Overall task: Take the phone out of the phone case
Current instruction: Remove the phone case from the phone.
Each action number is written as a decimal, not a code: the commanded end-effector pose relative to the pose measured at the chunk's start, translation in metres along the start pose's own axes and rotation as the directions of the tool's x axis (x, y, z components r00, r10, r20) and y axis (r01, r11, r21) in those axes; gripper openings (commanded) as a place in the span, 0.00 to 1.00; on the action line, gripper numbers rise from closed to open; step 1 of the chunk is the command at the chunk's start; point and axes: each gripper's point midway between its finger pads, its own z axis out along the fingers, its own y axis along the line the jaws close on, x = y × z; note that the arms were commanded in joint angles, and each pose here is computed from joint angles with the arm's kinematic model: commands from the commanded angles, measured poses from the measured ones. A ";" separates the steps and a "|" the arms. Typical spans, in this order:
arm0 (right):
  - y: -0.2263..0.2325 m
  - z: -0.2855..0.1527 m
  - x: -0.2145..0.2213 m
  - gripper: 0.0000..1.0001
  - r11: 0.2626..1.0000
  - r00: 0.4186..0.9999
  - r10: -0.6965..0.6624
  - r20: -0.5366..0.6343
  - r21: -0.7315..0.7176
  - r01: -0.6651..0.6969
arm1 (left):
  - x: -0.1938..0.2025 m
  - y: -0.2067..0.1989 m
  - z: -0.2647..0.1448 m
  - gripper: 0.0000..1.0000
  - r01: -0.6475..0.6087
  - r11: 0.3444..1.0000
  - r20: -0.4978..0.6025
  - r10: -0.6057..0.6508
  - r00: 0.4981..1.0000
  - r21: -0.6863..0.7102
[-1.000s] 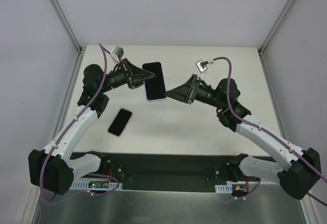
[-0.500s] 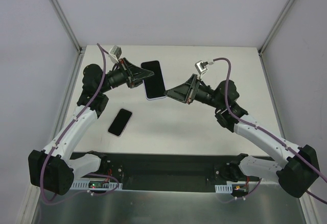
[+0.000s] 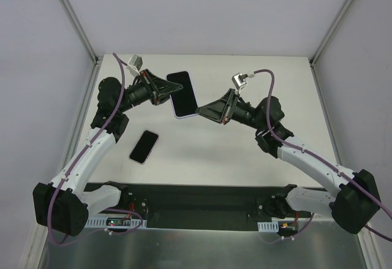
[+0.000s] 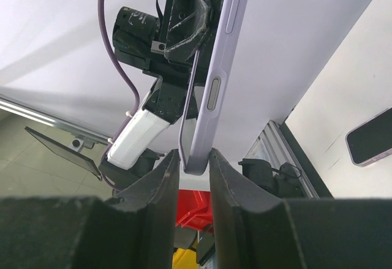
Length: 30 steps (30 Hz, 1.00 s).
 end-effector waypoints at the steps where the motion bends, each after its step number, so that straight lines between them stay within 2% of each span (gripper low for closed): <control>1: 0.025 0.001 -0.005 0.28 0.995 1.000 -0.012 0.021 -0.102 0.014 | -0.005 -0.039 -0.008 0.00 -0.108 0.990 0.056 0.103 0.993 0.093; 14: 0.020 0.008 -0.004 0.25 0.990 0.997 0.068 0.024 -0.128 -0.065 | -0.010 -0.041 -0.016 0.00 -0.157 0.985 0.122 0.148 0.981 0.069; 21: 0.020 0.010 -0.005 0.17 0.988 0.996 0.082 0.026 -0.130 -0.078 | -0.010 -0.043 -0.018 0.00 -0.171 0.983 0.130 0.161 0.978 0.065; 23: 0.019 0.011 -0.004 0.18 0.988 0.996 0.090 0.020 -0.128 -0.086 | -0.010 -0.043 -0.018 0.00 -0.178 0.982 0.138 0.168 0.976 0.061; 27: 0.015 0.012 -0.003 0.29 0.988 0.995 0.102 0.022 -0.119 -0.099 | -0.011 -0.043 -0.019 0.00 -0.185 0.981 0.148 0.175 0.973 0.056; 30: 0.013 0.012 -0.003 0.30 0.988 0.994 0.109 0.023 -0.113 -0.105 | -0.010 -0.045 -0.020 0.00 -0.191 0.980 0.149 0.181 0.972 0.059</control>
